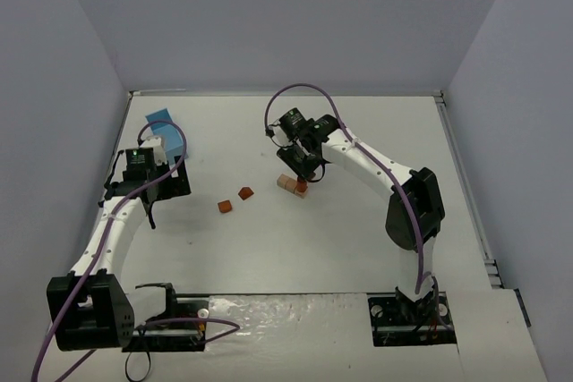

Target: Build the wood block tower

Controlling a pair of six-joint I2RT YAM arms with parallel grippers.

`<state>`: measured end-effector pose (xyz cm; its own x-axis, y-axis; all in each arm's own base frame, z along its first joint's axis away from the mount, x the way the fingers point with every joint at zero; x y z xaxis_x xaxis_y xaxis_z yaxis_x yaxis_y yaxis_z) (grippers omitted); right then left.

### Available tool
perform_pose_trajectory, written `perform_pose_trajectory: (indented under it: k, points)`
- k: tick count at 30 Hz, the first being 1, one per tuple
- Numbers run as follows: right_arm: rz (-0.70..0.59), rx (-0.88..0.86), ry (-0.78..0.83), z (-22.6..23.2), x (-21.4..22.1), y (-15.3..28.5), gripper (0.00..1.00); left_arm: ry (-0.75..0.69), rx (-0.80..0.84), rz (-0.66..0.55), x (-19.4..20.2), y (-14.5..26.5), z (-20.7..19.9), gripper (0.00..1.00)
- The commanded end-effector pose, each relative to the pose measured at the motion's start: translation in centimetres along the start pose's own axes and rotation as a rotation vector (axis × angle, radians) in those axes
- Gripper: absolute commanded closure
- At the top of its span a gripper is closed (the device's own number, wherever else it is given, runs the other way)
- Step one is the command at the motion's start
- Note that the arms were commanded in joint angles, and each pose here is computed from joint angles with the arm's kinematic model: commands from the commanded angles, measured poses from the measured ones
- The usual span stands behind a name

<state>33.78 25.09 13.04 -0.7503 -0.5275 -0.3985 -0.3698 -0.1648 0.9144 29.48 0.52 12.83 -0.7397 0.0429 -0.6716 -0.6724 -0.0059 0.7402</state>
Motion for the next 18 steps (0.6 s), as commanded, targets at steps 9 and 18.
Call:
perform_pose_trajectory:
  k: [9,18]
  points:
    - [-0.02,-0.016,0.083,-0.14,-0.53,0.9,1.0,0.005,0.017,-0.082,-2.63,0.35,-0.15,0.1]
    - [-0.018,-0.066,0.117,0.67,-0.12,1.1,1.0,0.004,0.021,-0.081,-2.6,0.31,-0.21,0.1]
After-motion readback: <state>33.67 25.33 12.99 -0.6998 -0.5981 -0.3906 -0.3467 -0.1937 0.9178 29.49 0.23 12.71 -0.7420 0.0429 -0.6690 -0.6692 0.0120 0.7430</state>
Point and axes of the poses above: each gripper's point midway between its finger pads, its own y axis back along the fingers, its own z axis along the line the jaws close on, x = y × z, the point moved 1 cm from there along y, back along the fingers, and after that the axes turned 13 degrees about -y, right-handed, at the moved point
